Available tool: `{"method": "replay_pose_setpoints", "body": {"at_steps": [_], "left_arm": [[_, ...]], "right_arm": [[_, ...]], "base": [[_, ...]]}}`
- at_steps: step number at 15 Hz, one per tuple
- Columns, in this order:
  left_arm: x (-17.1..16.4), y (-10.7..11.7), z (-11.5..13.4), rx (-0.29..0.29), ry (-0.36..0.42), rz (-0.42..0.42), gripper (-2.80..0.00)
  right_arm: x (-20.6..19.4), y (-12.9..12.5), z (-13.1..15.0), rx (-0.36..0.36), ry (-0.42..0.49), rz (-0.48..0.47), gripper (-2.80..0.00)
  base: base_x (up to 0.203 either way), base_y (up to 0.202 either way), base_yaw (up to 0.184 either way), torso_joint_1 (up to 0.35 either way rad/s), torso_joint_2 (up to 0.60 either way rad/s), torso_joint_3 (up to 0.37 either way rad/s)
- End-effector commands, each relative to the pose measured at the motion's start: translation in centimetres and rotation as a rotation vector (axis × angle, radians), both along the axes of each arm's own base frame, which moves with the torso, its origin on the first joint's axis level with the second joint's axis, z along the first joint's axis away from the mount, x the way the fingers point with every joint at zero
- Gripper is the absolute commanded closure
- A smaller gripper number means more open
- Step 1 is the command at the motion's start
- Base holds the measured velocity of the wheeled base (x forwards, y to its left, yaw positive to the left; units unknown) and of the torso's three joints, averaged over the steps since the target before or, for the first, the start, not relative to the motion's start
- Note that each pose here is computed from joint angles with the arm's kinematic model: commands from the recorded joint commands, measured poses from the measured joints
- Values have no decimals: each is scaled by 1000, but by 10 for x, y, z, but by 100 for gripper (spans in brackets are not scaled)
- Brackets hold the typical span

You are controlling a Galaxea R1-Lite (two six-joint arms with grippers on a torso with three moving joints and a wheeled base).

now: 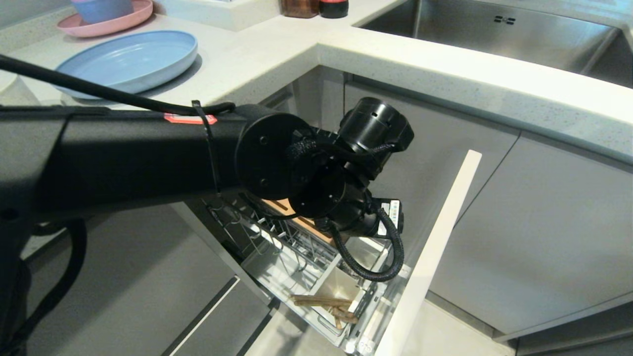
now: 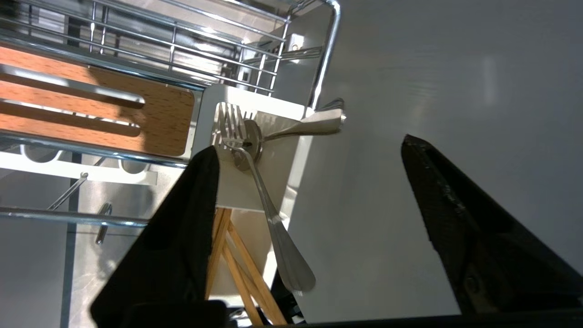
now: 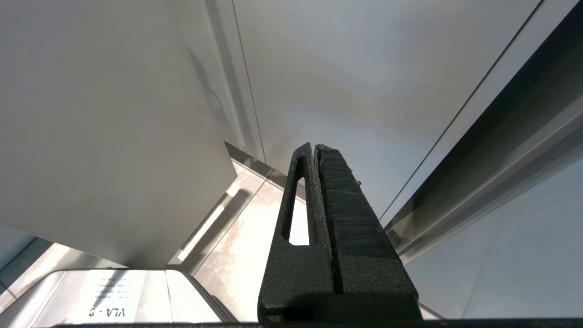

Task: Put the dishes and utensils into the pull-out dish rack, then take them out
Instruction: Take the spoon out of the cupboard

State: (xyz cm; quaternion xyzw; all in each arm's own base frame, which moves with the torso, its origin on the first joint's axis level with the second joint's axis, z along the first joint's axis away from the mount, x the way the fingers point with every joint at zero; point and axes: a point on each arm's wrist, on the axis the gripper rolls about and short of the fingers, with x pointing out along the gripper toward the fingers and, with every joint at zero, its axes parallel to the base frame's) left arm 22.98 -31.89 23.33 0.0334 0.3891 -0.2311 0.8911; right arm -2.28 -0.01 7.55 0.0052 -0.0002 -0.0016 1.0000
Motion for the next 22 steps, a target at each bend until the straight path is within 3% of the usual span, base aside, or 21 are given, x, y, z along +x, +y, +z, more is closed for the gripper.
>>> {"method": "replay_pose_setpoints", "body": {"at_steps": [1, 5, 11, 22], "left_arm": [[5, -7, -14, 29, 20, 3, -280], [15, -18, -32, 53, 39, 9, -280], [30, -22, -39, 20, 23, 47, -280], [38, -19, -44, 119, -103, 183, -280]], "right_arm": [[0, 0, 0, 0, 2, 0, 0], [0, 0, 0, 0, 2, 0, 0], [0, 0, 0, 0, 2, 0, 0], [0, 0, 0, 0, 2, 0, 0]], "base": [[0, 0, 0, 0, 0, 0], [0, 0, 0, 0, 0, 0], [0, 0, 0, 0, 0, 0], [0, 0, 0, 0, 0, 0]]}}
